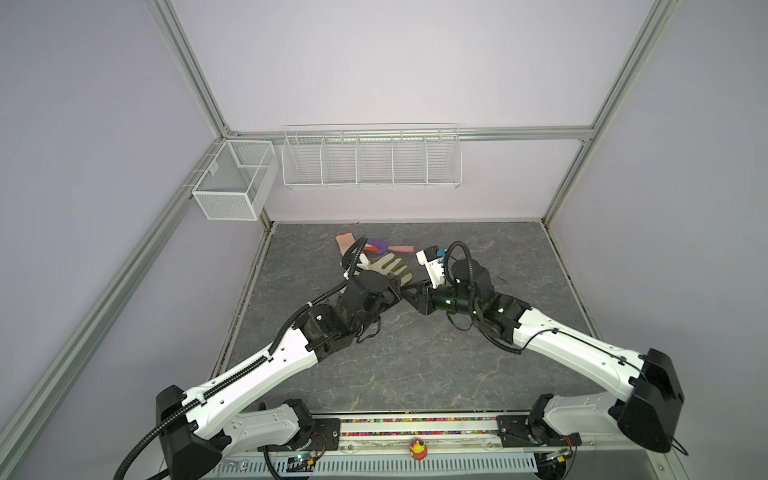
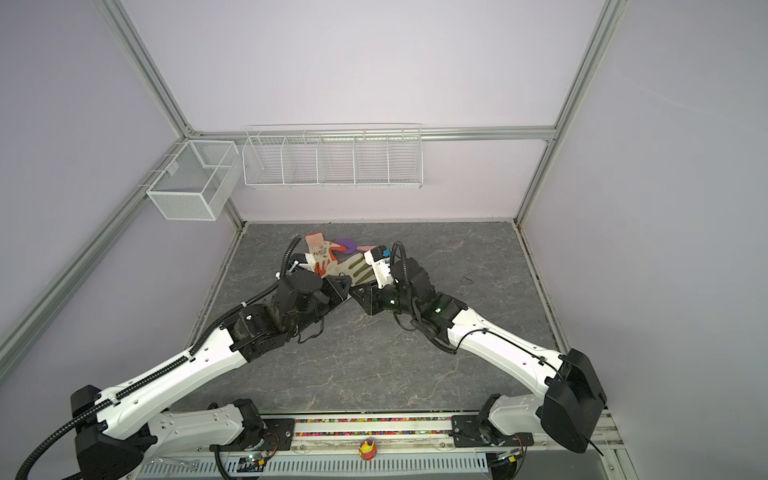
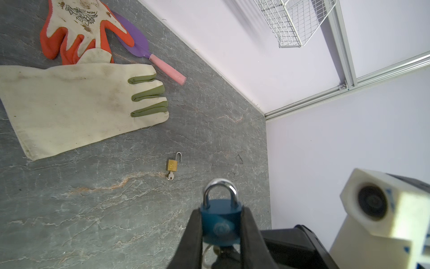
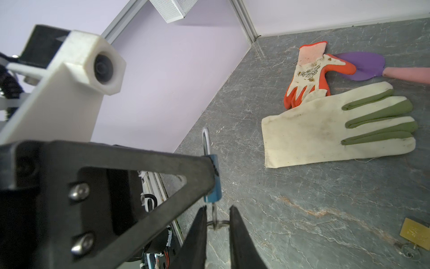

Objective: Unlock with the key

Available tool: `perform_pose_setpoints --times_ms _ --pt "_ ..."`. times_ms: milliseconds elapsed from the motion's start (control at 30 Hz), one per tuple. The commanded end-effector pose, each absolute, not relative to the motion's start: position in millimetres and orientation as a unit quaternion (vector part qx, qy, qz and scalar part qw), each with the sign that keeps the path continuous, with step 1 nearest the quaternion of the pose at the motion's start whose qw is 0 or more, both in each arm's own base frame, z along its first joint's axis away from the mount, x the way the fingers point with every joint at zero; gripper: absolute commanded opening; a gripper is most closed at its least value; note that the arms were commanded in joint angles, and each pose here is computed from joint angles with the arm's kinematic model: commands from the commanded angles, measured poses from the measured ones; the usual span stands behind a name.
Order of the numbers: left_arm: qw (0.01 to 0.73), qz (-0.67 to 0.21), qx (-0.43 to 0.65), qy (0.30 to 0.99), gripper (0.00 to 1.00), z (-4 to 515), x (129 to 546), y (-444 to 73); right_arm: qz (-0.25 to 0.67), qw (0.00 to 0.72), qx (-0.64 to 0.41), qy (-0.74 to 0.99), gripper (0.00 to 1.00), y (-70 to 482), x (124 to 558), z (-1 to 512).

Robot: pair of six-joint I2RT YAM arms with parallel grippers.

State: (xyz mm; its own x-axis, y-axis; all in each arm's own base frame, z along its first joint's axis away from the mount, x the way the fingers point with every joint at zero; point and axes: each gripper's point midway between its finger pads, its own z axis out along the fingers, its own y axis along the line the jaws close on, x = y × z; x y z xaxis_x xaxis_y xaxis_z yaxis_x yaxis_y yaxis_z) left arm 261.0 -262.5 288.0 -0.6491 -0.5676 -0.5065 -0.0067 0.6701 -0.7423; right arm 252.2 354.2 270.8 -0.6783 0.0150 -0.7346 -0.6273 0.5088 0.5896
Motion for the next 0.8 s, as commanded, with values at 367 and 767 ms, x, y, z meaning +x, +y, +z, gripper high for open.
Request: perform_pose_setpoints --times_ms 367,767 --pt "0.378 -0.387 -0.168 0.824 0.00 298.9 259.7 -268.7 0.468 0.347 -0.206 0.786 0.09 362.4 252.8 271.8" --pt "0.357 -0.430 -0.195 0.806 0.00 287.1 254.8 -270.1 0.575 0.306 -0.165 0.741 0.06 372.9 236.9 297.5"
